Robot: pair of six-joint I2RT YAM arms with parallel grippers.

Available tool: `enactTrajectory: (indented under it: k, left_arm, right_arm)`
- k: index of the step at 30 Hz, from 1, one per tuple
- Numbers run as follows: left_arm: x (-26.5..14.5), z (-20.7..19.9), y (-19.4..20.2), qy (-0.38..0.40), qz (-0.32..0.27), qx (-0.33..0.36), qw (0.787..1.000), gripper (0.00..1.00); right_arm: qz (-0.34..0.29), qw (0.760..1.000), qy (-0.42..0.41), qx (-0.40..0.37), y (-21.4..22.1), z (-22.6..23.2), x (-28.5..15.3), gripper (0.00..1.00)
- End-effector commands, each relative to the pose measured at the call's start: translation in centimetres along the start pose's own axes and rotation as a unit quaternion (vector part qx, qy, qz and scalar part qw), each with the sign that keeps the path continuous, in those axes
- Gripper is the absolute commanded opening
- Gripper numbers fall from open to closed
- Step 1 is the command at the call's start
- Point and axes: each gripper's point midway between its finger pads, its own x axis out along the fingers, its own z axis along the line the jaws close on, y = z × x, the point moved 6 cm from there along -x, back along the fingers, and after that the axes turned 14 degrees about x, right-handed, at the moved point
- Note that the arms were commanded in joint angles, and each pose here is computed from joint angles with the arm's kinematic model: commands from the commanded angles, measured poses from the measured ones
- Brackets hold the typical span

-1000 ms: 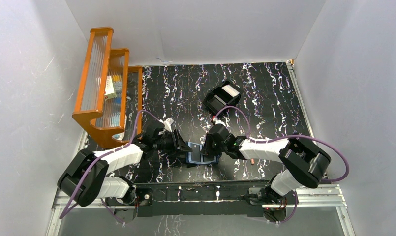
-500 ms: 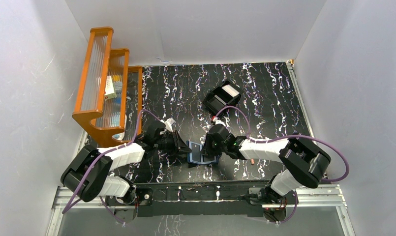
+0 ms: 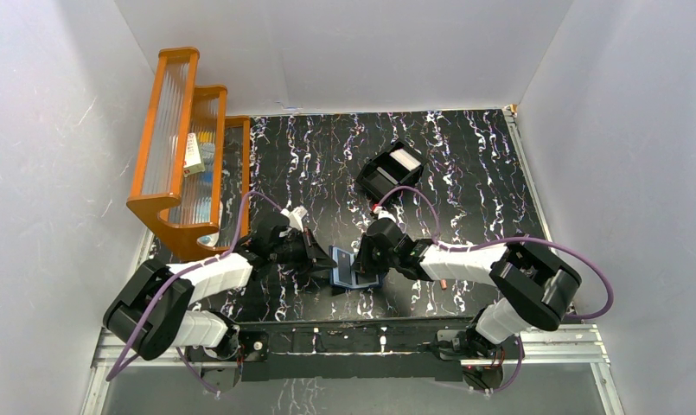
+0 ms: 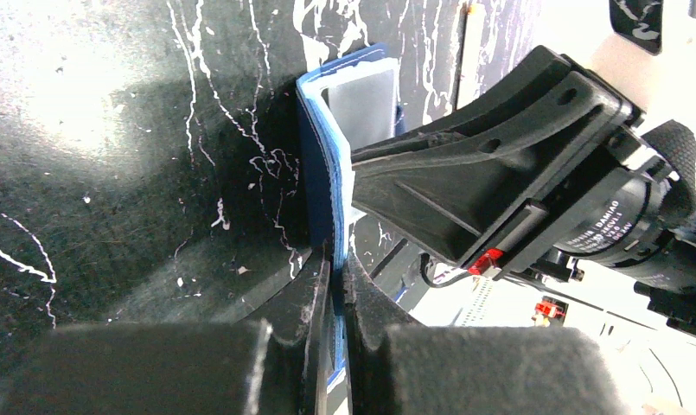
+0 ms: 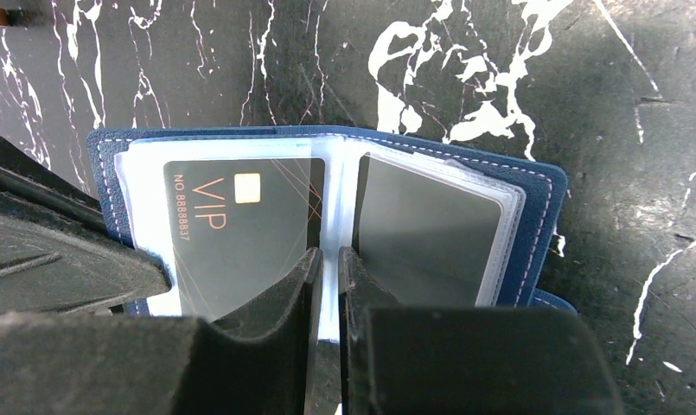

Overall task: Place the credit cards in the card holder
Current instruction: Turn over the card slot in the card holder.

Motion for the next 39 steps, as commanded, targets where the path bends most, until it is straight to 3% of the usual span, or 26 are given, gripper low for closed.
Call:
enactTrajectory:
  k: [1,19,28,35,39]
  left_arm:
    - [-0.6,-1.5,-0.5,0.048,-0.013,0.029,0.998,0.0]
    - [-0.8,-2.2,-0.8,0.073,-0.024,0.052,0.996,0.0]
    - [-3.2,-3.0,-2.6,-0.039,0.002,0.1,0.994,0.0]
    - [-4.3,-1.4,-2.3,-0.169,0.088,0.073,0.979,0.0]
    - [-4.5,-1.7,-3.6,-0.22,0.094,0.091,0.967,0.0]
  right_arm:
    - [0.0,1.0,0.012,-0.001,0.3,-0.8,0.4,0.2]
    - [0.009,1.0,-0.01,0.0,0.4,-0.1,0.4,0.22]
    - [-0.023,0.999,-0.036,-0.014,-1.3,2.5,-2.8,0.35]
    - [-0.05,0.998,-0.027,-0.034,-2.1,2.4,-3.4,0.35]
    - [-0.047,0.998,-0.023,-0.036,-1.8,1.8,-2.7,0.35]
